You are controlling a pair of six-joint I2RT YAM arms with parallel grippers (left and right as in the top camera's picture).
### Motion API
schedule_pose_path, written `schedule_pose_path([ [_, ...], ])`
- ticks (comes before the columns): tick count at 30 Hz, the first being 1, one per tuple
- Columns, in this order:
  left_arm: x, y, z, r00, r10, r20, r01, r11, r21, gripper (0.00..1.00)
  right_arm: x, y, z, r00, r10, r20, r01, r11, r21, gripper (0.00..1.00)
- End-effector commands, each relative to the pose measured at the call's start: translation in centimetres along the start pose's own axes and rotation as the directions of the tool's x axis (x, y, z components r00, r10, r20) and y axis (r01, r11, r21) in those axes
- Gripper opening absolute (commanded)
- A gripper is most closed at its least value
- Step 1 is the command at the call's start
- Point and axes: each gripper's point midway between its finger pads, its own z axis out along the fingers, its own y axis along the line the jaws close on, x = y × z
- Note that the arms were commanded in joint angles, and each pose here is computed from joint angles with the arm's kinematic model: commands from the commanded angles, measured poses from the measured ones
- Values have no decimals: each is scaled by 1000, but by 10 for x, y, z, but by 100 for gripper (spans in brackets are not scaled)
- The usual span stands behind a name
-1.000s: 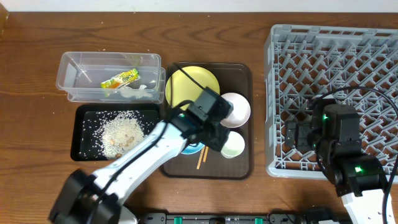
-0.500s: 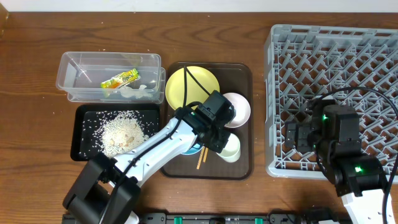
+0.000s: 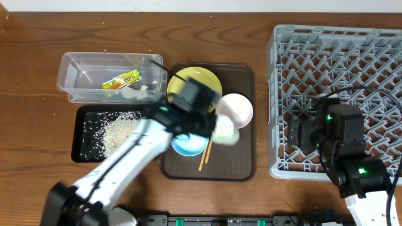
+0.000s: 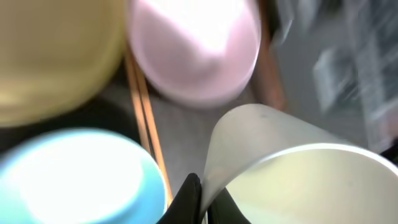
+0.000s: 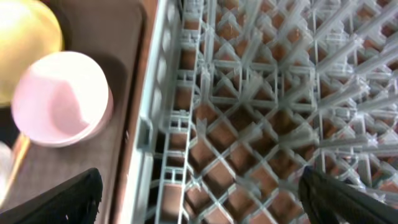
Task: Sort waste into correct bins and load items into the dishwasher rack
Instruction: 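Grasp the white paper cup with the left gripper and lift it, then hand the white cup from the left gripper to the right gripper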
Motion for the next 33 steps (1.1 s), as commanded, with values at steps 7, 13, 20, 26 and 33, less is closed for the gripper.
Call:
schedule_pose_path([
  [7, -66, -15, -57, 949, -313, -27, 271, 773, 574, 5, 3, 111, -28, 982, -178, 58, 173, 744, -646, 99],
  [13, -59, -35, -62, 935, -285, -209, 345, 608, 715, 6, 20, 142, -23, 970, -244, 24, 168, 592, -788, 98],
  [20, -51, -51, -56, 936, -244, -253, 351, 593, 725, 6, -7, 153, 4, 960, -241, 144, 258, 561, -787, 97],
  [26, -46, -60, -54, 938, -223, -267, 348, 593, 726, 6, -36, 182, -31, 904, -176, 391, 426, 278, -861, 90],
  [33, -45, -62, -56, 922, -237, -307, 387, 572, 723, 6, -46, 185, -39, 872, -161, 462, 489, 246, -837, 89],
])
